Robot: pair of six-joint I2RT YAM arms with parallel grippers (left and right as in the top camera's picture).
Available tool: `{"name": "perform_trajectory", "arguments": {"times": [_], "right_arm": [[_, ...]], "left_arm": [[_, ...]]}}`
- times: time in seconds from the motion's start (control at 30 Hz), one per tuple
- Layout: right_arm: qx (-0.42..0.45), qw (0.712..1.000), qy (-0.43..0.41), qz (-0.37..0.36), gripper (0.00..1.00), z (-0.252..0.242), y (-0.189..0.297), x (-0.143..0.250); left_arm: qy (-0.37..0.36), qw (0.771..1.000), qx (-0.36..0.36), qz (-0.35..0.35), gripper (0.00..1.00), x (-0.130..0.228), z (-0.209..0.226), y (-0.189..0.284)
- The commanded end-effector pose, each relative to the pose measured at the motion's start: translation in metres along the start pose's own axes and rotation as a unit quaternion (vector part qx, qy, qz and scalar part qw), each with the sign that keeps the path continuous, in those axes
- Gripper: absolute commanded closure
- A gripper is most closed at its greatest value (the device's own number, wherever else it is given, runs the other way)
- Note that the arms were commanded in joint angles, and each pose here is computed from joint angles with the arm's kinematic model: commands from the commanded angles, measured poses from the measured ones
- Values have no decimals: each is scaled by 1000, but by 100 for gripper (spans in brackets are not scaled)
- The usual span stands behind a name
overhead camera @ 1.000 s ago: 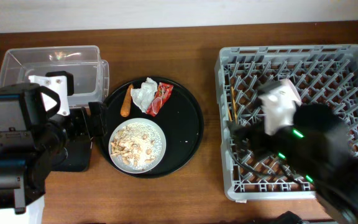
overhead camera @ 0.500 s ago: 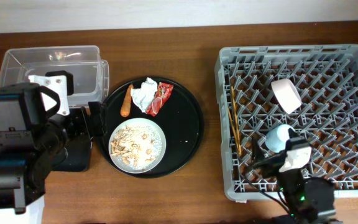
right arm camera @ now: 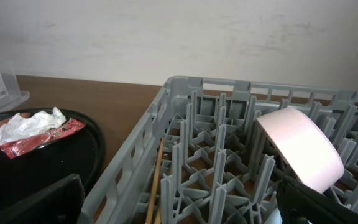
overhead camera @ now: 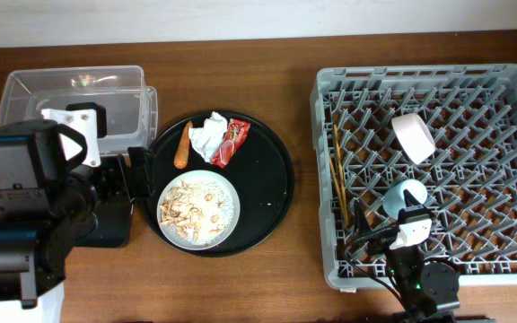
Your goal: Sort waste into correct bins and load items into the dishwasher rack
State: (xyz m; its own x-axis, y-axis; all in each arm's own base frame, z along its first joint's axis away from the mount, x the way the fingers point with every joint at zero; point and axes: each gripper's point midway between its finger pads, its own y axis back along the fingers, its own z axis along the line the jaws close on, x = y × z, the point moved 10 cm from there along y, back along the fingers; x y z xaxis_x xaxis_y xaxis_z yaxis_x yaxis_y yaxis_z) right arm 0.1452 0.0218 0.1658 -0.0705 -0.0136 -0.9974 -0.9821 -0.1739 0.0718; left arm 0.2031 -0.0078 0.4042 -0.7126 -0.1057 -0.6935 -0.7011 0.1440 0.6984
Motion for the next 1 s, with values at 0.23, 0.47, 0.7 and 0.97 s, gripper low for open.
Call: {"name": "perform_trajectory", "arguments": {"times": [0.23, 0.47, 0.7, 0.97], "right_arm": [[1, 1000, 3, 1, 2, -1, 0, 1], [1, 1000, 3, 1, 1, -1, 0, 1], [1, 1000, 3, 1, 2, -1, 0, 1], [1, 1000, 3, 1, 2, -1, 0, 1]], "left_arm": [[3, 1000, -2, -6, 1, -1, 0, 3], [0, 1000, -6, -19, 1, 0, -1, 10], [-140, 946, 18, -292, 1, 3, -13, 28], [-150, 887, 11, -437, 1, 109, 9, -17]]}}
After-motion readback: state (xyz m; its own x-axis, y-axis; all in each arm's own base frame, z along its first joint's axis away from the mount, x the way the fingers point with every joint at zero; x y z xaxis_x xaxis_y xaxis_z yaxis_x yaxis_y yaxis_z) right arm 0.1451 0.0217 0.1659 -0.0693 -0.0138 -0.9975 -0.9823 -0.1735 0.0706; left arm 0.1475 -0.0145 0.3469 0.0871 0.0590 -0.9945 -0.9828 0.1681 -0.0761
